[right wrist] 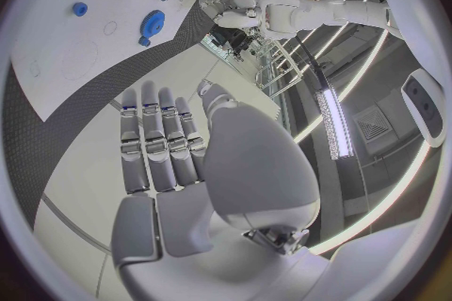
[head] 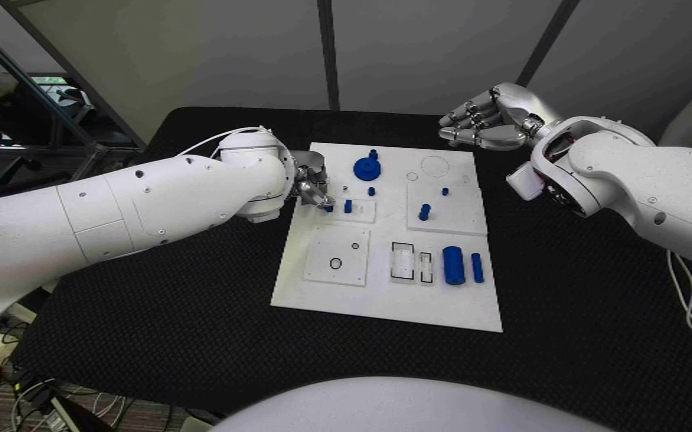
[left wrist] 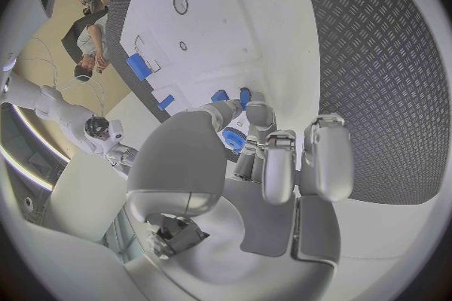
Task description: Assemble the parts on the task board
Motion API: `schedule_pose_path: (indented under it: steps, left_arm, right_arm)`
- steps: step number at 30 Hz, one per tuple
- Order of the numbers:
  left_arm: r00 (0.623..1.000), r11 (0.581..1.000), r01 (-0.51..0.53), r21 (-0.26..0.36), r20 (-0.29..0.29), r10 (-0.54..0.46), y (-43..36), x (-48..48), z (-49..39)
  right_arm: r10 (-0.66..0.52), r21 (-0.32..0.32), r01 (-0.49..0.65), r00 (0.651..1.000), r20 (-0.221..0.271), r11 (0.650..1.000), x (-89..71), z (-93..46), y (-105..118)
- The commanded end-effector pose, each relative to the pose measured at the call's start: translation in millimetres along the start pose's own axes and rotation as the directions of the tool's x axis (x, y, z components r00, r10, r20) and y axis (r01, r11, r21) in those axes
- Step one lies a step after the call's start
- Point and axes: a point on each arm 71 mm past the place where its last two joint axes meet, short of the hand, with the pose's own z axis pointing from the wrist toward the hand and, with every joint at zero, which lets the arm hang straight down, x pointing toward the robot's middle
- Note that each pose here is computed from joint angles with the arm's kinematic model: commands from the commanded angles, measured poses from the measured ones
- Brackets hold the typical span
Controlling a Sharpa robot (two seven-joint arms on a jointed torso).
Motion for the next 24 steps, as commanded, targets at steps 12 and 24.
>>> schedule_pose_path:
  steps: [12, 24]
  left_arm:
    - [0.999, 1.000, -0.002, -0.007, -0.043, 0.002, -1.3, 4.3, 6.4]
    - [0.999, 1.000, 0.006, -0.012, -0.051, -0.007, -0.1, 4.0, 9.0]
  right_arm:
    - [-0.002, -0.006, 0.001, 1.000, -0.007, 1.000, 0.3, 0.4, 1.6]
    - [-0.002, -0.005, 0.002, 1.000, -0.007, 1.000, 0.1, 0.2, 1.4]
